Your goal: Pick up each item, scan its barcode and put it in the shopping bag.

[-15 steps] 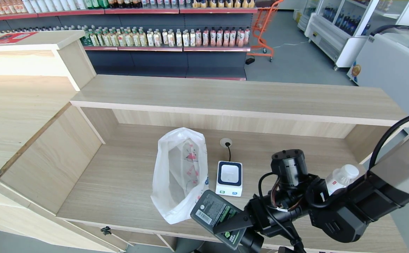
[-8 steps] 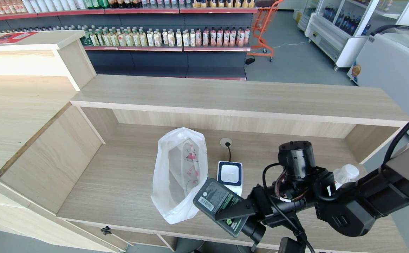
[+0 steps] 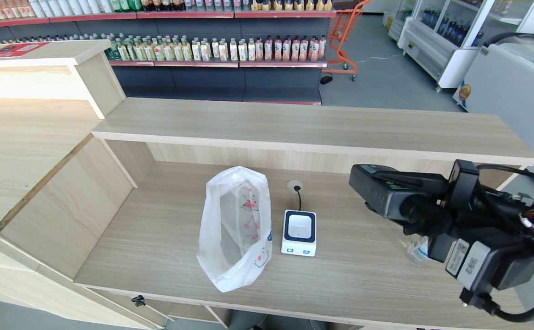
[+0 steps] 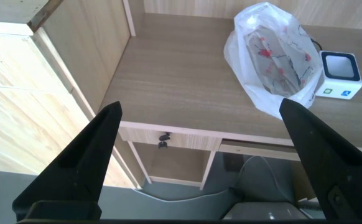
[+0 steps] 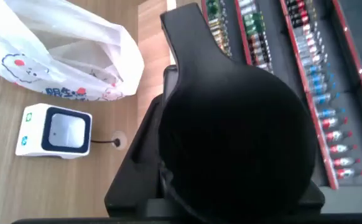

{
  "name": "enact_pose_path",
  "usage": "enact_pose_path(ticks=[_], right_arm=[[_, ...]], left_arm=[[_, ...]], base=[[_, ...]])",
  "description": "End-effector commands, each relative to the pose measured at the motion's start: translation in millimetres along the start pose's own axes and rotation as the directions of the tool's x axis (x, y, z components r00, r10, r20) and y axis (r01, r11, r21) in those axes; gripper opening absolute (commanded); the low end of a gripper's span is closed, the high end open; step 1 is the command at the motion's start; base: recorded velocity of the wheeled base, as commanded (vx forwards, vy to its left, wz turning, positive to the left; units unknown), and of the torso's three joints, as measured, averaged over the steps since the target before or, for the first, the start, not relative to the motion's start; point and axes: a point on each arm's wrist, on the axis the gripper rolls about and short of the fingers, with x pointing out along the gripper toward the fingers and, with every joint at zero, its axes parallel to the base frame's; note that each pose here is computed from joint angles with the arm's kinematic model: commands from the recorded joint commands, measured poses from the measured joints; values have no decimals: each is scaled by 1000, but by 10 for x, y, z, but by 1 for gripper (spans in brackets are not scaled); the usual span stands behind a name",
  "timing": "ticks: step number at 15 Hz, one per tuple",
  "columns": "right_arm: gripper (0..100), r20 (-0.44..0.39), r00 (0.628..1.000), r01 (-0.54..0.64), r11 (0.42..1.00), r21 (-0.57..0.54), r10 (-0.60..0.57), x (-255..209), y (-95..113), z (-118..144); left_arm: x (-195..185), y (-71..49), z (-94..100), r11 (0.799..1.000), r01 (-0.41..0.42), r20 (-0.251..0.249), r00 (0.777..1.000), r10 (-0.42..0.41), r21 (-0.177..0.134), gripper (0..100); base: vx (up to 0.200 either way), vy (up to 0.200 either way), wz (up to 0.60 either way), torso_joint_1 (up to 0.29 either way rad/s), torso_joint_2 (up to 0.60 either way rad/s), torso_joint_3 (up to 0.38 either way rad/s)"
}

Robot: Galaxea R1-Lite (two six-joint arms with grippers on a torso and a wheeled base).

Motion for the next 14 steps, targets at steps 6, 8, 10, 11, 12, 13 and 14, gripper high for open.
enact_pose_path(ticks=[6,8,10,11,12,13,14], right_arm=[[0,-315,943,273,293,916,109,-441,196,-477],[0,-281,929,324,-161,932,239,-187,365,-633],[0,-253,915,372,-414,831,313,222,502,-903],[0,-248,908,381,-422,822,337,325,581,-993],[0,-227,897,389,-433,813,380,535,763,-1128],[0,-222,894,390,-432,813,389,649,842,-1204],[0,-226,892,392,-419,819,393,840,920,-1264]], left_arm=[[0,0,0,1000,0,0,1000,0,0,100],[0,0,0,1000,0,0,1000,0,0,100],[0,0,0,1000,0,0,1000,0,0,100],[0,0,0,1000,0,0,1000,0,0,100],[0,0,0,1000,0,0,1000,0,0,100],[0,0,0,1000,0,0,1000,0,0,100],[0,0,0,1000,0,0,1000,0,0,100]], base=[[0,0,0,0,0,0],[0,0,0,0,0,0],[0,0,0,0,0,0],[0,0,0,0,0,0],[0,0,0,0,0,0],[0,0,0,0,0,0],[0,0,0,0,0,0]])
